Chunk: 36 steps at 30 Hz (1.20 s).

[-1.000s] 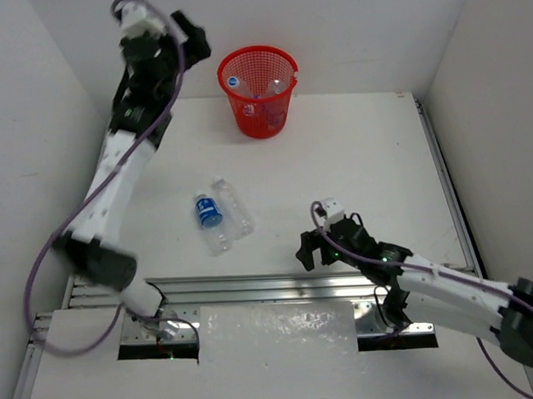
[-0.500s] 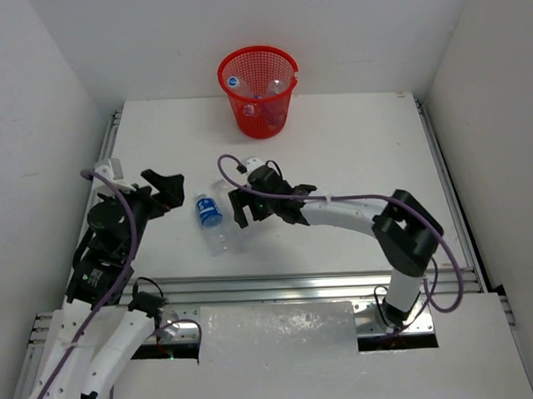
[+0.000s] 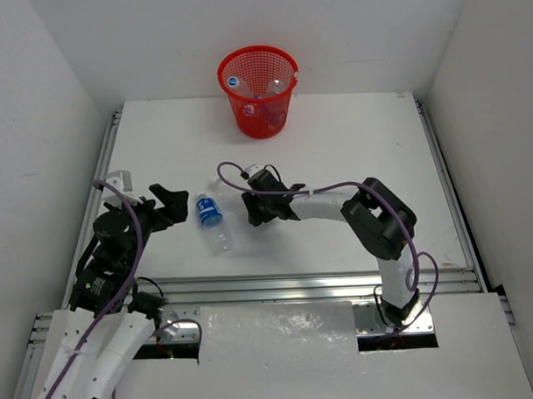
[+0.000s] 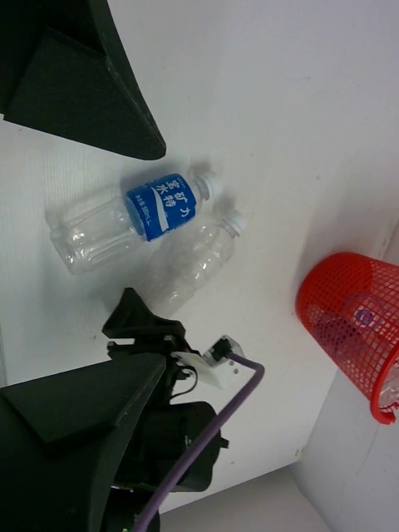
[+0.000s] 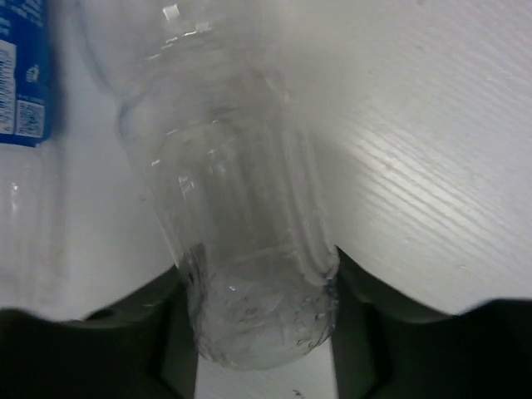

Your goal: Put the plastic bottles in the bin

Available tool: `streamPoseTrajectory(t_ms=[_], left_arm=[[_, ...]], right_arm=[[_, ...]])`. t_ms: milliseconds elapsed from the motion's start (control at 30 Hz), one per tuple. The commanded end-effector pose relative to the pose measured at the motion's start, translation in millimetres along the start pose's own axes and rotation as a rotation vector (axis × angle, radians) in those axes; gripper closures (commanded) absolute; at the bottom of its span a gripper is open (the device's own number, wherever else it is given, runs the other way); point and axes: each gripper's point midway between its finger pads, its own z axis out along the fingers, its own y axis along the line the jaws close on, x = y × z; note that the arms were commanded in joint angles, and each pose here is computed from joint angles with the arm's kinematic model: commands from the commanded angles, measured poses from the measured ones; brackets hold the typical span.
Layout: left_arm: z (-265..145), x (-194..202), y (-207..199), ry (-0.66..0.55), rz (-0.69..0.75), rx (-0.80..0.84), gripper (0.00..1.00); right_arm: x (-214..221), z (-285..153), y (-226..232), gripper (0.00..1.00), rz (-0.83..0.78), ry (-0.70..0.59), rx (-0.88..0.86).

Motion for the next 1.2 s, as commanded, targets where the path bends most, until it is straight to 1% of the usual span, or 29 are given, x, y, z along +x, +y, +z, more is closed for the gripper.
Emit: streamPoseTrajectory(t_ms=[0,33,67,133,200,233,300,333,367,400,433,467,500,567,600,633,667,733,833,867,900,933,967,1000,1033,1067,1100,1133,1167], left_arm=[[3.8,-4.2,-13.1,-0.008,0.018,0.064,0.00],[3.7,-3.2,-15.2,-0.003,0.020,0.077,0.00],[4.3,-2.2,-16.1,0.000,0.020,0.082,0.00],[5.3,2.9,-23.4,0.023,0.016,0.123,0.00],[8.3,6.4,-36.1,0.048,-0.011,0.182,0.00],[8.4,23.9,-53.3,0.133,-0.024,0.284,0.00],[8.4,28.2,-82.3,0.170,-0.090,0.435,0.00],[4.4,49.5,-96.9,0.265,-0.118,0.542,0.00],[3.3,38.0,-113.5,0.220,-0.132,0.639,0.00],[-0.2,45.1,-124.7,0.265,-0.179,0.714,0.00],[-3.5,31.3,-138.1,0.222,-0.198,0.786,0.00],[-4.8,34.5,-146.0,0.245,-0.201,0.831,0.00],[-8.0,23.0,-156.7,0.197,-0.188,0.889,0.00],[-12.9,20.9,-176.8,0.199,-0.176,0.962,0.00],[-18.0,13.4,-188.0,0.168,-0.163,1.009,0.00],[-26.1,18.1,-202.3,0.181,-0.140,1.061,0.00],[-25.0,13.4,-215.3,0.174,-0.129,1.077,0.00],[-27.1,20.2,-232.2,0.194,-0.106,1.092,0.00],[-9.6,24.7,-242.6,0.209,-0.108,1.025,0.01],[-4.3,26.0,-245.9,0.219,-0.109,1.017,0.07],[-5.1,24.0,-249.5,0.212,-0.105,1.035,0.30],[-6.3,23.2,-252.3,0.209,-0.103,1.047,0.51],[-5.2,18.4,-255.2,0.198,-0.105,1.045,0.77],[-3.9,15.3,-256.5,0.193,-0.105,1.037,0.98],[0.8,10.5,-256.4,0.175,-0.103,1.011,1.00],[3.9,-3.4,-260.6,0.140,-0.101,0.991,1.00],[13.4,-2.9,-255.4,0.154,-0.093,0.924,1.00],[30.6,-28.0,-255.8,0.074,-0.080,0.828,1.00],[46.1,-25.3,-246.6,0.096,-0.055,0.726,1.00]], right_arm=[[-27.5,-14.2,-7.7,0.67,-0.059,-0.111,-0.009],[-31.8,-17.7,-8.4,0.84,-0.065,-0.133,-0.009],[-36.4,-26.5,-9.4,0.90,-0.071,-0.161,-0.008],[-41.8,-39.2,-14.5,0.91,-0.062,-0.196,0.015],[-47.5,-64.4,-20.1,0.91,-0.020,-0.251,0.031],[-49.4,-74.3,-27.4,0.91,0.011,-0.271,0.058],[-53.9,-105.9,-27.9,0.90,0.069,-0.346,0.031],[-52.8,-116.4,-22.3,0.90,0.074,-0.367,-0.011],[-44.6,-123.3,-19.6,0.90,0.083,-0.382,-0.047],[-56.7,-150.2,-11.2,0.90,0.084,-0.456,-0.105],[-48.2,-158.5,2.5,0.90,0.051,-0.470,-0.203],[-55.2,-184.4,13.8,0.91,0.029,-0.535,-0.280],[-50.1,-192.8,21.1,0.91,-0.003,-0.547,-0.332],[-46.5,-226.7,48.4,0.94,-0.118,-0.582,-0.500],[-41.1,-234.1,54.0,0.94,-0.147,-0.587,-0.539],[-40.4,-242.0,56.1,0.94,-0.156,-0.601,-0.556],[-42.2,-253.7,56.5,0.94,-0.162,-0.630,-0.565],[-39.0,-263.8,59.4,0.94,-0.187,-0.641,-0.590],[-38.1,-279.4,64.0,0.94,-0.210,-0.667,-0.625],[-38.5,-280.3,62.9,0.93,-0.208,-0.671,-0.619],[-37.2,-281.2,61.6,0.92,-0.207,-0.665,-0.612],[-37.4,-280.5,58.9,0.91,-0.206,-0.662,-0.597],[-37.1,-277.6,53.8,0.89,-0.197,-0.653,-0.564],[-38.1,-277.2,48.4,0.70,-0.184,-0.660,-0.532],[-39.1,-275.7,41.8,0.53,-0.166,-0.666,-0.494],[-39.6,-274.1,33.9,0.24,-0.147,-0.674,-0.450],[-37.0,-263.8,11.6,0.01,-0.086,-0.665,-0.330],[-36.0,-265.3,-2.3,0.01,-0.051,-0.673,-0.259],[-24.0,-255.7,-36.4,0.01,0.042,-0.622,-0.080]])
